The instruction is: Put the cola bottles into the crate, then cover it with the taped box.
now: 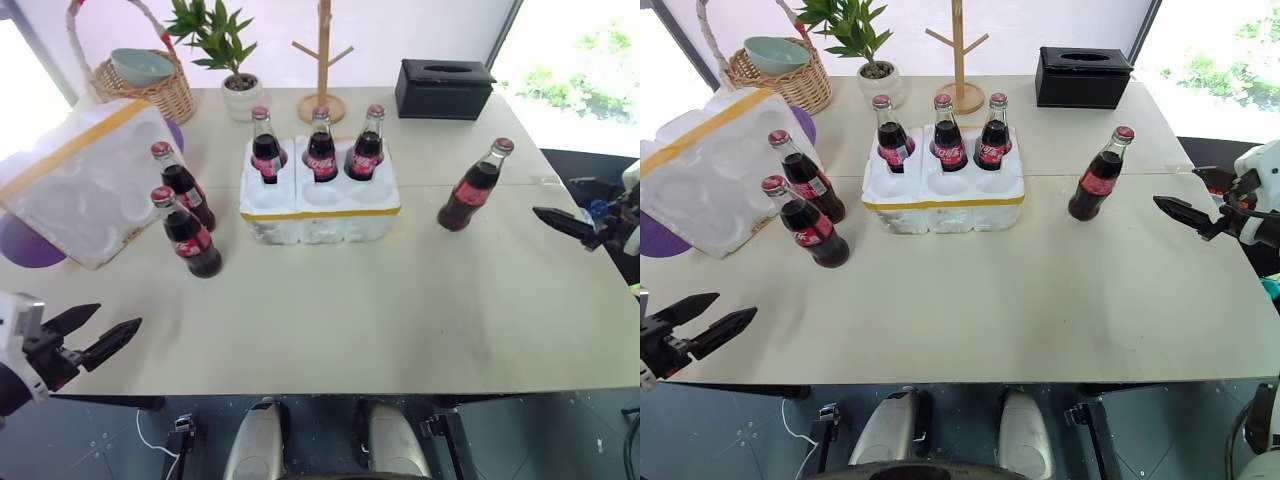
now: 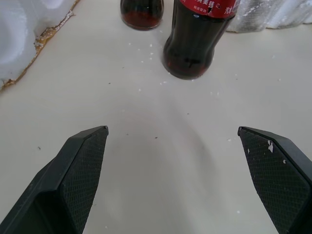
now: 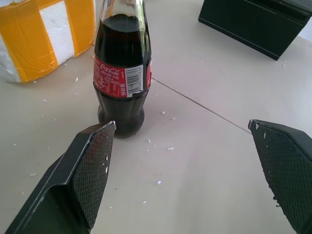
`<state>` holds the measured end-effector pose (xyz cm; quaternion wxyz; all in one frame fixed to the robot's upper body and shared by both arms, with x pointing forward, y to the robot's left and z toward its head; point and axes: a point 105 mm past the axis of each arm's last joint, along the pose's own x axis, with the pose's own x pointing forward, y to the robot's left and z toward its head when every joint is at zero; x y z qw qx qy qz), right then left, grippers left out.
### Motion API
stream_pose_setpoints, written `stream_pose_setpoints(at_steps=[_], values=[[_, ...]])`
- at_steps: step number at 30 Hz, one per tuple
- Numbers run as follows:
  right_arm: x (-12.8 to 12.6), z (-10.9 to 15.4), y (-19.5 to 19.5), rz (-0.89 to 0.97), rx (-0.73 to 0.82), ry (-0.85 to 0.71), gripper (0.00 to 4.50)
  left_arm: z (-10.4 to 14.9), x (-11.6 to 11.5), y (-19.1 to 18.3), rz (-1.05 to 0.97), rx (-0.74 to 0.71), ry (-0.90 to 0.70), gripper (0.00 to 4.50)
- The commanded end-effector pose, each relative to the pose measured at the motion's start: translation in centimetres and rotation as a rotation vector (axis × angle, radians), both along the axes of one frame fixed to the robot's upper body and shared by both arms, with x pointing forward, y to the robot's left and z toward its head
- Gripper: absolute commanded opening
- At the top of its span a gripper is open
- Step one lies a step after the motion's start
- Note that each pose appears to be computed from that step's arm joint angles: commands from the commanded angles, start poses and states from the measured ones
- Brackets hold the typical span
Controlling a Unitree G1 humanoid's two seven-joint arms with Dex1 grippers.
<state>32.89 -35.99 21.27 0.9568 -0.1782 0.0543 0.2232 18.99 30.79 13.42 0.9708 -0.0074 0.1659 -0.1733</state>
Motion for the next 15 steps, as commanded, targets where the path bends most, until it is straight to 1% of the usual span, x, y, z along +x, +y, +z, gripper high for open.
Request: stream_pose_setpoints(at_steps=[1, 5, 9, 12, 15], values=[[-0.2, 1.2, -0.6, -0.019, -0.007, -0.053, 4.50, 0.1, 0.3, -0.2, -0.006, 0.035, -0.022, 4.46], [-0.2, 1.3, -0.7, -0.025, -0.001, -0.061, 4.50, 0.2, 0.6, 0.8, 0.035, 0.039, -0.038, 4.46], [-0.1, 1.1, -0.7, -0.025, 0.007, -0.060, 4.50, 1.0, 1.1, 1.1, 0.057, 0.050, -0.081, 4.46], [-0.1, 0.8, -0.4, -0.013, 0.040, -0.043, 4.50, 1.8, 1.6, 1.5, 0.091, 0.017, -0.123, 4.46], [-0.4, 0.5, -0.2, 0.008, 0.055, -0.014, 4.50, 2.3, 1.9, 1.1, 0.070, 0.003, -0.146, 4.46]])
